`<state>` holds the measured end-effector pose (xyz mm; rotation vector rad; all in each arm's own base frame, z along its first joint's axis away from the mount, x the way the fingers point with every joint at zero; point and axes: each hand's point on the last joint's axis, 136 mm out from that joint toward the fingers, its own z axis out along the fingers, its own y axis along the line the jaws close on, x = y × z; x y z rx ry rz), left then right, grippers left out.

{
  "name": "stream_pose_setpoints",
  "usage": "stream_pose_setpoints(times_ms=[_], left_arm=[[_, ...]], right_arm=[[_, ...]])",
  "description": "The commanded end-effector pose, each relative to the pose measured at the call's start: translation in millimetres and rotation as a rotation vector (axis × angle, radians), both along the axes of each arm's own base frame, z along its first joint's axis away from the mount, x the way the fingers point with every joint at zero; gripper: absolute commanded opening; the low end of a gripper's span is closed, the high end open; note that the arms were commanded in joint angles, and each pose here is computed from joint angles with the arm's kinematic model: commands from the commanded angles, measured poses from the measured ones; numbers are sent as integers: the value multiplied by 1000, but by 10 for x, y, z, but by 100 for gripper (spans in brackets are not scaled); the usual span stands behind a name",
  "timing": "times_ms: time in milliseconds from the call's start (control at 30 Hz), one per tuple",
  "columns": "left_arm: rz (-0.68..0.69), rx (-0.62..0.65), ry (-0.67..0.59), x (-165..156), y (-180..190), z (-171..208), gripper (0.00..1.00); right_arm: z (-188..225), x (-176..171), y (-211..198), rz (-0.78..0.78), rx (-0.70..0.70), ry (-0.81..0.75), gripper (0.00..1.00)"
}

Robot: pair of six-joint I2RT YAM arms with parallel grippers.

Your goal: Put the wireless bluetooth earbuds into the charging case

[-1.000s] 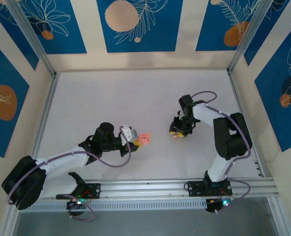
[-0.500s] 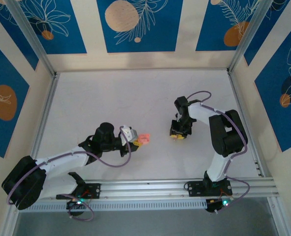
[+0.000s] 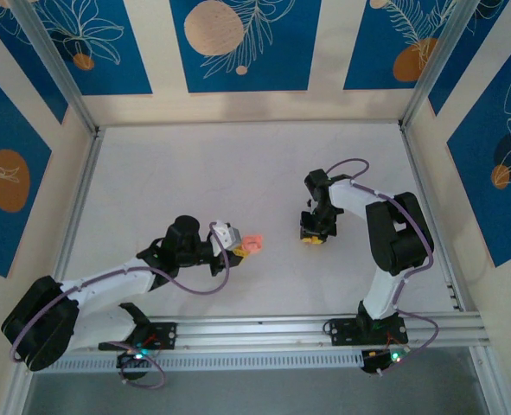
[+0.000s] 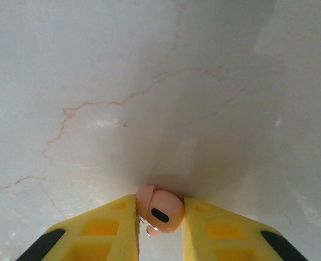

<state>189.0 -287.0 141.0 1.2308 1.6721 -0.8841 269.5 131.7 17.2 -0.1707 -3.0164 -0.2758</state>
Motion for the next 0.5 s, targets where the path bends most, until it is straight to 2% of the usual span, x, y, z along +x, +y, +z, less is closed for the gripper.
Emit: stream_pose_setpoints(times_ms=[0, 167, 467], left_arm=[[0, 4, -28, 47, 6, 41, 14], [-7, 8, -18, 57, -22, -53, 14], [0, -60, -12, 157, -162, -167, 13]], right_arm=[[44, 79, 31, 34, 0, -73, 24], [156, 71, 34, 50, 12, -157, 23], [532, 53, 245, 135, 100, -413, 23]])
